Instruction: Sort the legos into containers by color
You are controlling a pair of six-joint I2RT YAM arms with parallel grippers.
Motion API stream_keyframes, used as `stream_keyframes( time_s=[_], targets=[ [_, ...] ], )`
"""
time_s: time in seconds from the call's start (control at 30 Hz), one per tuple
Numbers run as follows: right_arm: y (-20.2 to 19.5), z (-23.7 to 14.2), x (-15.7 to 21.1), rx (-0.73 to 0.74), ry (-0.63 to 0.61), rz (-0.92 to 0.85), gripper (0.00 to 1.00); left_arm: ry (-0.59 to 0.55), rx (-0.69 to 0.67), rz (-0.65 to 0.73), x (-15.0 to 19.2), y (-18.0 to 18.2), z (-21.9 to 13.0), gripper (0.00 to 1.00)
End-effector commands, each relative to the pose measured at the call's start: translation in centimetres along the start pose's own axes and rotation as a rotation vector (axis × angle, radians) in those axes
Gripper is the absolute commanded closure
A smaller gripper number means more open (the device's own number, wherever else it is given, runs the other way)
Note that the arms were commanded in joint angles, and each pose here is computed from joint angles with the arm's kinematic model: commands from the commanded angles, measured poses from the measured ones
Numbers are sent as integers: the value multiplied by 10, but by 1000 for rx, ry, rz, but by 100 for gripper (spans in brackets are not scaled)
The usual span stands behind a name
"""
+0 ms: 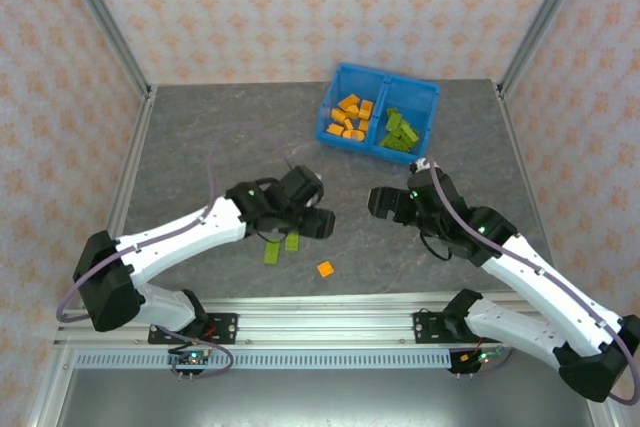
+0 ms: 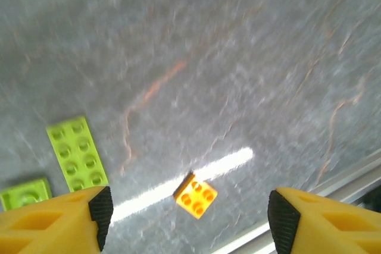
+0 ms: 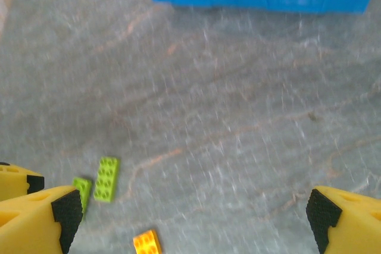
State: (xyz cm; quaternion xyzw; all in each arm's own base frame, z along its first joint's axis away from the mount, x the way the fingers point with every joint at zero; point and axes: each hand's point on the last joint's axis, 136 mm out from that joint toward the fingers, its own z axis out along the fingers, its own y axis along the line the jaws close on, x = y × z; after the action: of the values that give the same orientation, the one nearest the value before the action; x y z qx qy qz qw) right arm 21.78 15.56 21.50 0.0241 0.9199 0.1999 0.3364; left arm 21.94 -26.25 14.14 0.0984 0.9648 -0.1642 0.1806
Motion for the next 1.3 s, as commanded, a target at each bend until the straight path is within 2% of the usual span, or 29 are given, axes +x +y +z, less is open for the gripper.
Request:
stream_keyframes(
  time_s=[0.0, 0.33, 0.6, 0.87, 0.93, 1.07, 1.17, 1.27],
  targets=[
    [-12, -4, 36, -1, 140, -44, 2, 37, -87, -56, 22, 2, 23, 26],
    [-21, -4, 45, 3, 131, -24, 1, 201, -127, 29, 63, -16, 78, 20],
    [-20, -2, 43, 2, 121, -24, 1, 278, -146, 258, 91, -12, 104, 23],
    [-15, -3, 43, -20, 130, -10, 1, 346, -178, 404, 108, 6, 114, 40],
    [-3, -3, 51, -96, 172, -28, 1, 356, -198, 439, 109, 11, 115, 46],
    [18, -6, 83, -238, 346, -40, 2, 392, -165, 476, 116, 9, 119, 55],
    [18, -10, 102, -256, 444, -38, 3, 388, -128, 467, 119, 4, 121, 60],
    [13, -12, 104, -242, 443, -40, 3, 379, -106, 441, 119, 0, 125, 65]
  ],
)
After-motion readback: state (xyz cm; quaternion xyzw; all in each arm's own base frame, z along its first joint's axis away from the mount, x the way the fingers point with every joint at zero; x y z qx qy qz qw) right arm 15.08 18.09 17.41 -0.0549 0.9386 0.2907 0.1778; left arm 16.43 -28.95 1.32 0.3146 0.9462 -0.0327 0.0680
